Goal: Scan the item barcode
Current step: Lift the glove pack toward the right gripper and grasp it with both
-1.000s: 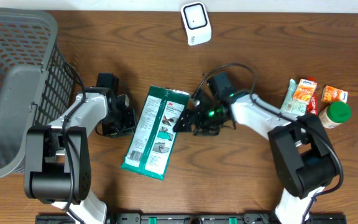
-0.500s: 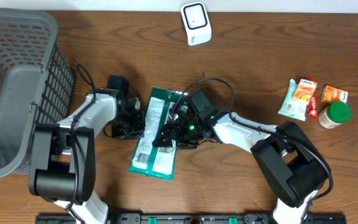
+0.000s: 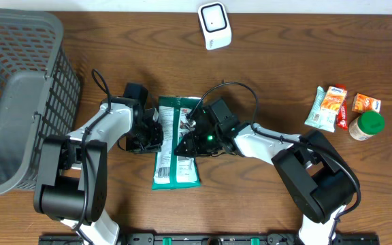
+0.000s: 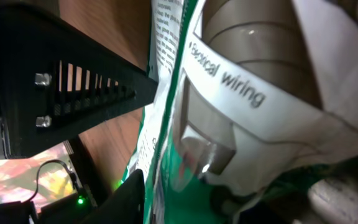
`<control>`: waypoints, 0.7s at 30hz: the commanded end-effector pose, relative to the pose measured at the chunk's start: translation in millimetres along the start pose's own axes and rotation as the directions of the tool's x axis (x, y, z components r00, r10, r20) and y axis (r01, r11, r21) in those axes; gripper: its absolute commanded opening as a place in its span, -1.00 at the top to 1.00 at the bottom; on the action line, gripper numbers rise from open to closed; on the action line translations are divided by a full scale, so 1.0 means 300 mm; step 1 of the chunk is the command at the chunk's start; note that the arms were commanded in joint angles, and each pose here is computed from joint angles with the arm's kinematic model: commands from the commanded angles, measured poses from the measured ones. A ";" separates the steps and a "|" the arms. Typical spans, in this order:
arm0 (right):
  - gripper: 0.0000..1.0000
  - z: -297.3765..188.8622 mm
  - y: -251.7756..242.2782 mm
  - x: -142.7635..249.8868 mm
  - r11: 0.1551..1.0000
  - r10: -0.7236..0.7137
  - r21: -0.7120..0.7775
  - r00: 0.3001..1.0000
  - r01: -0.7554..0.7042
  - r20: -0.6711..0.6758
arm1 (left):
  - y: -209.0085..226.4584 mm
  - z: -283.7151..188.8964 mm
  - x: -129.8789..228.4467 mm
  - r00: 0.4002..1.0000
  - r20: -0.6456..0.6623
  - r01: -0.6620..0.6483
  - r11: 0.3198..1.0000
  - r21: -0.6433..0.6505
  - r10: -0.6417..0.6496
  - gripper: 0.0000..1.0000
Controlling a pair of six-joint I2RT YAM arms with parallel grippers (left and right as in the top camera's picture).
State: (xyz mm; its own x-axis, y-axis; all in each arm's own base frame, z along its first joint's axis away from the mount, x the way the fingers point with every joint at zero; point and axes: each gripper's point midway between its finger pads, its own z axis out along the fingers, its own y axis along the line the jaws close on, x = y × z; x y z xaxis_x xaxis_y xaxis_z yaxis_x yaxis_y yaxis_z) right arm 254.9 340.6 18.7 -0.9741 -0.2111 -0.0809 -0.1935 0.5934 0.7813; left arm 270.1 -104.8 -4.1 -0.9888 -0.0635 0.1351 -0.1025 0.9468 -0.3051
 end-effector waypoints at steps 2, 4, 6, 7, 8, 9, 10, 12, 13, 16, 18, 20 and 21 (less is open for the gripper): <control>0.23 0.007 -0.011 -0.016 0.996 -0.089 0.016 0.996 0.089 0.022 | 0.033 0.069 0.057 0.997 -0.073 0.007 0.999 -0.037 -0.010 0.72; 0.22 0.018 -0.023 -0.021 0.993 -0.105 0.056 0.994 0.103 0.037 | 0.033 0.069 0.057 0.997 -0.073 0.007 0.999 -0.037 -0.010 0.72; 0.28 0.027 -0.016 -0.019 0.991 -0.118 0.062 0.992 0.116 0.040 | 0.033 0.069 0.057 0.997 -0.073 0.007 0.999 -0.037 -0.010 0.71; 0.30 0.031 -0.012 -0.018 0.991 -0.125 0.063 0.991 0.122 0.041 | 0.033 0.069 0.057 0.997 -0.073 0.007 0.999 -0.037 -0.010 0.72; 0.32 0.038 -0.010 -0.014 0.989 -0.132 0.071 0.990 0.129 0.041 | 0.033 0.069 0.056 0.997 -0.072 0.006 0.999 -0.037 -0.009 0.71; 0.32 0.043 -0.009 -0.011 0.988 -0.136 0.077 0.990 0.132 0.040 | 0.033 0.069 0.055 0.997 -0.070 0.006 0.999 -0.037 -0.008 0.72; 0.31 0.048 -0.008 -0.007 0.987 -0.140 0.084 0.989 0.136 0.040 | 0.032 0.069 0.054 0.998 -0.070 0.006 0.999 -0.036 -0.008 0.72; 0.30 0.058 -0.004 0.001 0.985 -0.149 0.093 0.988 0.145 0.036 | 0.029 0.070 0.053 0.998 -0.068 0.001 0.999 -0.036 -0.003 0.71; 0.30 0.063 -0.002 0.005 0.984 -0.153 0.096 0.988 0.149 0.034 | 0.026 0.071 0.051 0.998 -0.065 -0.003 0.999 -0.036 0.001 0.72; 0.32 0.071 -0.005 0.008 0.981 -0.162 0.117 0.986 0.157 0.038 | 0.018 0.074 0.048 0.998 -0.060 -0.013 0.999 -0.035 0.011 0.72; 0.38 0.071 -0.006 0.007 0.980 -0.163 0.119 0.986 0.157 0.039 | 0.017 0.075 0.044 0.998 -0.056 -0.015 0.999 -0.034 0.013 0.72; 0.49 0.071 -0.006 0.007 0.980 -0.162 0.119 0.986 0.157 0.039 | 0.017 0.075 0.041 0.999 -0.052 -0.015 0.999 -0.033 0.014 0.72; 0.59 0.071 -0.006 0.007 0.980 -0.162 0.119 0.986 0.156 0.039 | 0.017 0.075 0.040 0.999 -0.051 -0.016 0.999 -0.032 0.014 0.72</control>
State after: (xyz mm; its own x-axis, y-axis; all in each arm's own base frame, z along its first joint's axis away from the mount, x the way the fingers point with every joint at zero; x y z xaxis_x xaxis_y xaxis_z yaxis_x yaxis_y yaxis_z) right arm 253.4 354.0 8.7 -0.9404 -0.2590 -0.2203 -0.3377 0.6359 0.6940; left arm 272.7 -109.7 -4.2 -0.9919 -0.0484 0.1175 -0.0829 0.9470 -0.3103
